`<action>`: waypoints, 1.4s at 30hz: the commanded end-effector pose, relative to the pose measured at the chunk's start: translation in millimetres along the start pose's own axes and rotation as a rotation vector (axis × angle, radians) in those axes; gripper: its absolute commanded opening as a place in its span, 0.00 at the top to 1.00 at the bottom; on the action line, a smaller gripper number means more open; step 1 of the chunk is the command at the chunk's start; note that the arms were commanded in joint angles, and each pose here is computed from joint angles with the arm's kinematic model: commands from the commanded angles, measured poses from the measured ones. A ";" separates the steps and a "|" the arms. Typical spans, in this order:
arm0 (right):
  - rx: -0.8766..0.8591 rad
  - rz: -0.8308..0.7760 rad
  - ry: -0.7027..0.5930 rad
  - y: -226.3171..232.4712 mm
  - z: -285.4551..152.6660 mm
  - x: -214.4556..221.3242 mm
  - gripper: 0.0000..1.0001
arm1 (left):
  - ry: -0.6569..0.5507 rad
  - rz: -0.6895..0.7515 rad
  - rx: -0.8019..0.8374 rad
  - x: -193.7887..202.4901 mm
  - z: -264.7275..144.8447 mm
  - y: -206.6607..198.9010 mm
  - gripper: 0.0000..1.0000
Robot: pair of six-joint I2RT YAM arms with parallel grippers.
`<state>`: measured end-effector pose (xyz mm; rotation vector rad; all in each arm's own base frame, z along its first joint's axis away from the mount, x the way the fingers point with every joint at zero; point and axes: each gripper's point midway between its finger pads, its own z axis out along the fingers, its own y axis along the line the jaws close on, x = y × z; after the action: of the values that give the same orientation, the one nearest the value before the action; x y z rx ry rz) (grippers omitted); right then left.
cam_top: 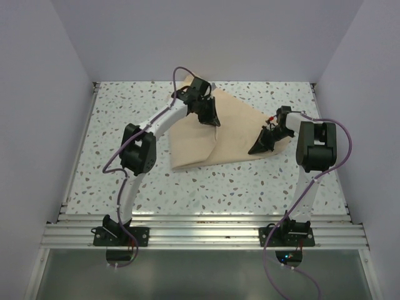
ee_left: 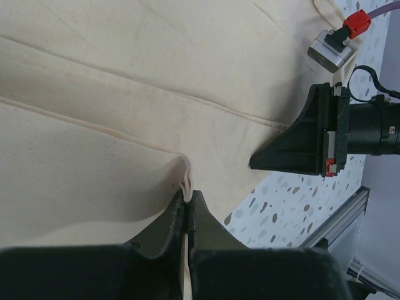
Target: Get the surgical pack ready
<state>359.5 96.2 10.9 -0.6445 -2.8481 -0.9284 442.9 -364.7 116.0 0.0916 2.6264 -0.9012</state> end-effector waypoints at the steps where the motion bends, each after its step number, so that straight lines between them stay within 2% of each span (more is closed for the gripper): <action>1: 0.170 -0.021 -0.016 -43.6 25.0 -7.5 1.00 | -0.031 0.023 0.098 -9.8 -2.6 -34.0 1.00; 27: 0.167 -0.022 -0.017 -42.1 27.4 -8.2 1.00 | 0.030 0.014 0.165 -1.9 38.1 -31.0 0.99; 30: 0.165 -0.028 -0.020 -40.0 26.4 -8.0 1.00 | 0.035 0.016 0.172 -2.2 37.9 -29.5 0.89; 31: 0.164 -0.029 -0.023 -39.4 24.8 -8.3 1.00 | 0.031 0.018 0.173 -3.9 35.7 -29.4 0.76; 34: 0.159 -0.035 -0.035 -35.0 20.8 -9.1 1.00 | 0.003 0.043 0.191 -14.3 21.3 -34.3 0.62; 35: 0.159 -0.035 -0.036 -34.1 19.5 -8.8 1.00 | -0.007 0.055 0.189 -18.7 14.7 -32.6 0.48; 36: 0.157 -0.039 -0.044 -31.7 16.7 -10.0 1.00 | -0.024 0.072 0.193 -23.6 2.8 -36.8 0.44; 40: 0.164 -0.070 -0.093 -15.8 -4.8 -14.9 1.00 | -0.078 0.131 0.135 -35.2 -41.5 -25.4 0.42; 42: 0.148 -0.113 -0.143 8.4 -25.6 -17.5 1.00 | -0.118 0.152 0.044 -34.3 -68.9 -1.7 0.44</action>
<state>360.5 96.3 14.5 -0.6247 -2.8814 -0.8813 446.3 -370.2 99.9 0.1848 2.6319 -0.9981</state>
